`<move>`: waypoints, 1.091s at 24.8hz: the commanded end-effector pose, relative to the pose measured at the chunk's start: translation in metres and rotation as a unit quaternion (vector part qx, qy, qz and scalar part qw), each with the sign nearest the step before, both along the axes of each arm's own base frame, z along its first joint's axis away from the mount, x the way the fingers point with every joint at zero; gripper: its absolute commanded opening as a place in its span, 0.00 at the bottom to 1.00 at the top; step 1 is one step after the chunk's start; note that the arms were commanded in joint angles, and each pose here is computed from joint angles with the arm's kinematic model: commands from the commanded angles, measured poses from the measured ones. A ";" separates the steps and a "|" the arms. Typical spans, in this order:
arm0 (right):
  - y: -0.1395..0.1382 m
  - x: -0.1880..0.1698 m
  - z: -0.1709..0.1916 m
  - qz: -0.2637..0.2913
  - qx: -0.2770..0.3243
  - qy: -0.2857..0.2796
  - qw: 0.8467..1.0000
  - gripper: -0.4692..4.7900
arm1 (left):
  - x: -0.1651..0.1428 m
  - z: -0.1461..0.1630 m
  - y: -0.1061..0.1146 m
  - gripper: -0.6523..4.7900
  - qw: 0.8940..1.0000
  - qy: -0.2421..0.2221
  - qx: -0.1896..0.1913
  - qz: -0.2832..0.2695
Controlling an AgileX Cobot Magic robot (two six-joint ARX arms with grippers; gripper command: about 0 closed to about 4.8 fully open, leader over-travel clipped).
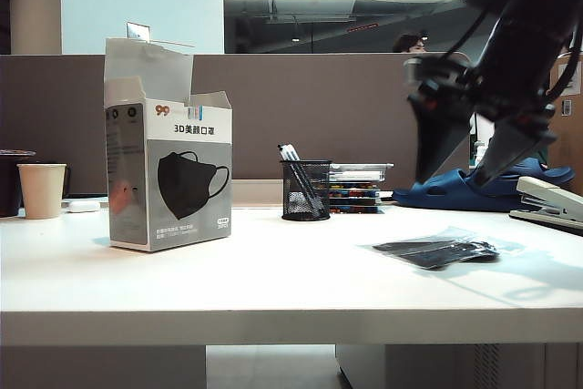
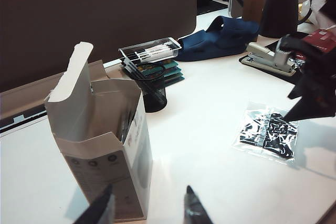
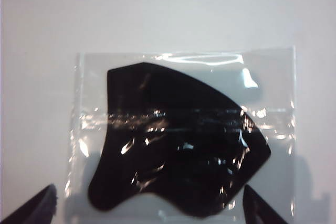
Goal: Put the mask into the mask box.
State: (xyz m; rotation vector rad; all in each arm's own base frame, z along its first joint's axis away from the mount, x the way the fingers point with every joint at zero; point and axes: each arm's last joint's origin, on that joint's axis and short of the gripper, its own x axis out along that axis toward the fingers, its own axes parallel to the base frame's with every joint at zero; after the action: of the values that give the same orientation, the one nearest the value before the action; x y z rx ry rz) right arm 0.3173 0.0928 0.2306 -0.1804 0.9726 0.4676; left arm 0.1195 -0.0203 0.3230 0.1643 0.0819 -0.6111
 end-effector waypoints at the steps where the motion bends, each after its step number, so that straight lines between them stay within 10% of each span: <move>1: 0.003 0.012 -0.009 -0.001 -0.003 -0.003 1.000 1.00 | -0.001 0.003 0.000 0.43 1.000 -0.008 0.000 -0.002; 18: 0.009 0.038 -0.083 -0.008 -0.050 0.109 0.993 1.00 | -0.001 0.003 0.000 0.43 1.000 -0.009 0.000 -0.002; 20: 0.009 0.039 -0.083 -0.012 -0.057 0.107 0.993 0.87 | -0.001 0.003 0.000 0.43 1.000 -0.009 0.000 -0.002; 23: 0.009 0.038 -0.083 -0.012 -0.057 0.110 0.992 0.26 | -0.001 0.003 0.000 0.43 1.000 -0.009 0.000 -0.002; 27: 0.009 0.039 -0.083 -0.011 -0.056 0.108 0.993 0.11 | -0.001 0.003 0.000 0.43 1.000 -0.009 0.000 -0.002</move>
State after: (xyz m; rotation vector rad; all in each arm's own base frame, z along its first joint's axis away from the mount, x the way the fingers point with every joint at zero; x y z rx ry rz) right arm 0.3650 0.1038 0.1645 -0.2222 1.0896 0.4163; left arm 0.1198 -0.0203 0.3229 0.1640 0.0830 -0.6112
